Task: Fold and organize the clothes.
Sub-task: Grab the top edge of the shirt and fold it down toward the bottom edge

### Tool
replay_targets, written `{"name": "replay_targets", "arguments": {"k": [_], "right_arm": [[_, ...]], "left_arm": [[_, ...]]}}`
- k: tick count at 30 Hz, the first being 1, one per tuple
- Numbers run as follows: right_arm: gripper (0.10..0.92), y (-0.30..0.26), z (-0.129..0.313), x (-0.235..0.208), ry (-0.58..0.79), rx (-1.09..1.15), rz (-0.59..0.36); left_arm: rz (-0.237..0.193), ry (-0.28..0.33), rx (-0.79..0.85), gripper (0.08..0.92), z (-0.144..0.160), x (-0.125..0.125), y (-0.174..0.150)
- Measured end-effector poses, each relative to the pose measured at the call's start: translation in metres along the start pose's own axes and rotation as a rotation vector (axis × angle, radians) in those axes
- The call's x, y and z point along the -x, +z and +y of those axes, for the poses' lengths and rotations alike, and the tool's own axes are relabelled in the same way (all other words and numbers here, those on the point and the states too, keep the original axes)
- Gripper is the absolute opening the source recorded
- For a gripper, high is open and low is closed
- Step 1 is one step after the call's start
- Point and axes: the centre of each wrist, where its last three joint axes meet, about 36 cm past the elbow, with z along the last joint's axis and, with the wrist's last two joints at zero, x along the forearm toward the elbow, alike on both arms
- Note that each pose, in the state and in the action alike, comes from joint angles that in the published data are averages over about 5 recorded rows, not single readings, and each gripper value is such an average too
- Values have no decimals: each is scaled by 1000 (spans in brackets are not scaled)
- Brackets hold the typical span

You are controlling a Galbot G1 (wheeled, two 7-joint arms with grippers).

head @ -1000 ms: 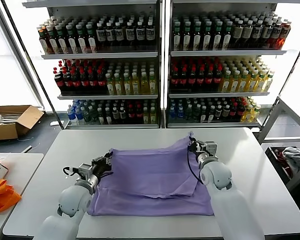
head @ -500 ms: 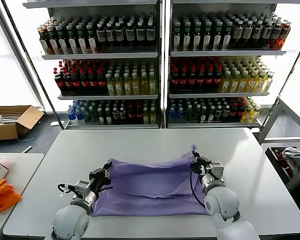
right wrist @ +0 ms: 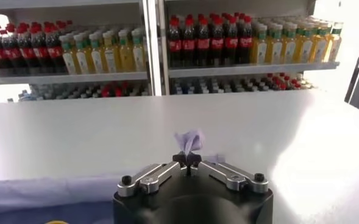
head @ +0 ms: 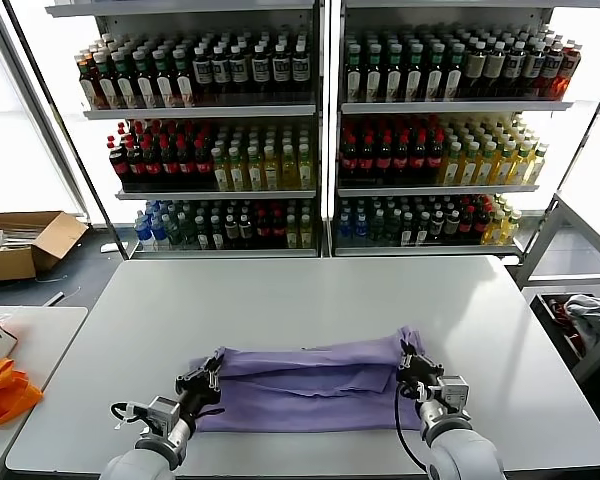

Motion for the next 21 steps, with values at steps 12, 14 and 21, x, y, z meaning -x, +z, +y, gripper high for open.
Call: {"name": "replay_targets", "arguments": {"k": [12, 14, 21], "right_arm": [[110, 24, 5, -18, 16, -8, 39], [110, 26, 5, -19, 22, -11, 41], [144, 32, 3, -19, 40, -27, 46]], "left_arm": [[24, -6, 9, 84, -6, -7, 12], [26, -9, 13, 84, -7, -6, 13], [33, -29, 33, 208, -3, -5, 15]]}}
